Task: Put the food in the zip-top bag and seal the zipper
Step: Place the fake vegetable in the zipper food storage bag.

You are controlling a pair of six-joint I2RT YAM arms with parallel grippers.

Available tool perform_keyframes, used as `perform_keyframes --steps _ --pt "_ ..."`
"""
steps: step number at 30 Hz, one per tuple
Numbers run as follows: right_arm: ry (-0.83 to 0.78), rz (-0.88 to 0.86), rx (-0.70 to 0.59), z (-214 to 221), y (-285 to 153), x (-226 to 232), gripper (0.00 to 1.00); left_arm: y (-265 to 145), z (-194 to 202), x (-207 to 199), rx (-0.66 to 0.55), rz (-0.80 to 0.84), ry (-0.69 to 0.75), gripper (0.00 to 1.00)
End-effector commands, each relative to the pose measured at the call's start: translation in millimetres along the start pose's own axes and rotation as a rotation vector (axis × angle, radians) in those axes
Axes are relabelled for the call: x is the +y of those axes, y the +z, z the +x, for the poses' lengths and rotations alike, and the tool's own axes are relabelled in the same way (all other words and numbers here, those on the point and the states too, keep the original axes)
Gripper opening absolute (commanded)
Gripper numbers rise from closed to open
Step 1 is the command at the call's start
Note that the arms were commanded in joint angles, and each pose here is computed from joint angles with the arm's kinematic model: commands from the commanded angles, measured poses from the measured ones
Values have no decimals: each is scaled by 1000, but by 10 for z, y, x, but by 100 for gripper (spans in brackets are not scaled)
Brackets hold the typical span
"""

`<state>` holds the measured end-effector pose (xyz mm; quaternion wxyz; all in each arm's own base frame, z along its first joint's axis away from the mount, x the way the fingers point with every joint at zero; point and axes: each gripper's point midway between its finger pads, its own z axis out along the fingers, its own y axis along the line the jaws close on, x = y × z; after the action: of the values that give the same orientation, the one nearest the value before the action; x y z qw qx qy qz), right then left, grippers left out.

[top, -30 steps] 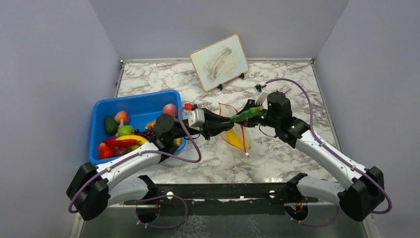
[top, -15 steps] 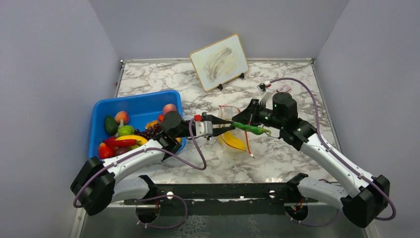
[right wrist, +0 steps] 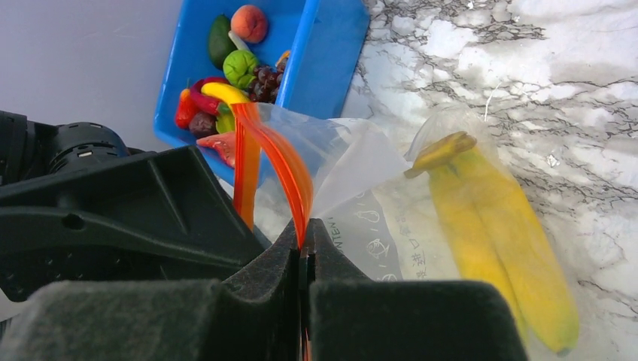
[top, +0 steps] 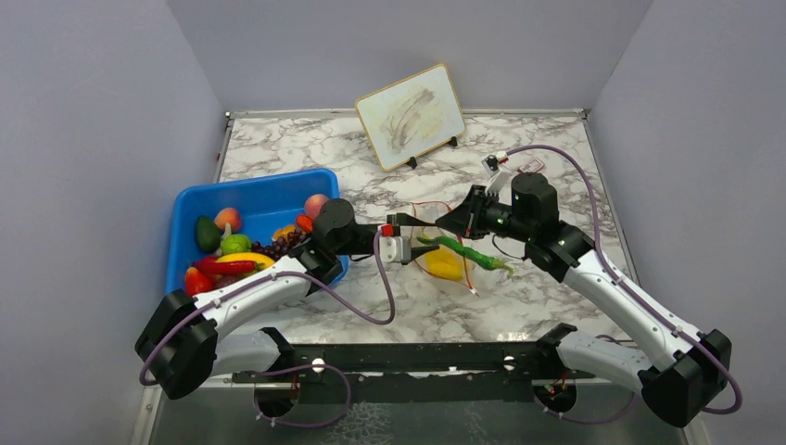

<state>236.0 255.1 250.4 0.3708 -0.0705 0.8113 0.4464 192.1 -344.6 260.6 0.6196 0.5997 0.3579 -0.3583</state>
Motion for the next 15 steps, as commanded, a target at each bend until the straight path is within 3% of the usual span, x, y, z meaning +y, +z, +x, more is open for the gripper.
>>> perform_keyframes --steps 1,10,15 --pt "-41 -33 -49 -168 -98 162 1 -2 -52 -22 12 41 48 52" --pt "-34 -34 -40 -165 -54 154 1 -46 -244 -370 -50 194 4 61" --pt "-35 -33 -35 -168 -36 150 1 -43 -248 -550 -9 275 57 61"
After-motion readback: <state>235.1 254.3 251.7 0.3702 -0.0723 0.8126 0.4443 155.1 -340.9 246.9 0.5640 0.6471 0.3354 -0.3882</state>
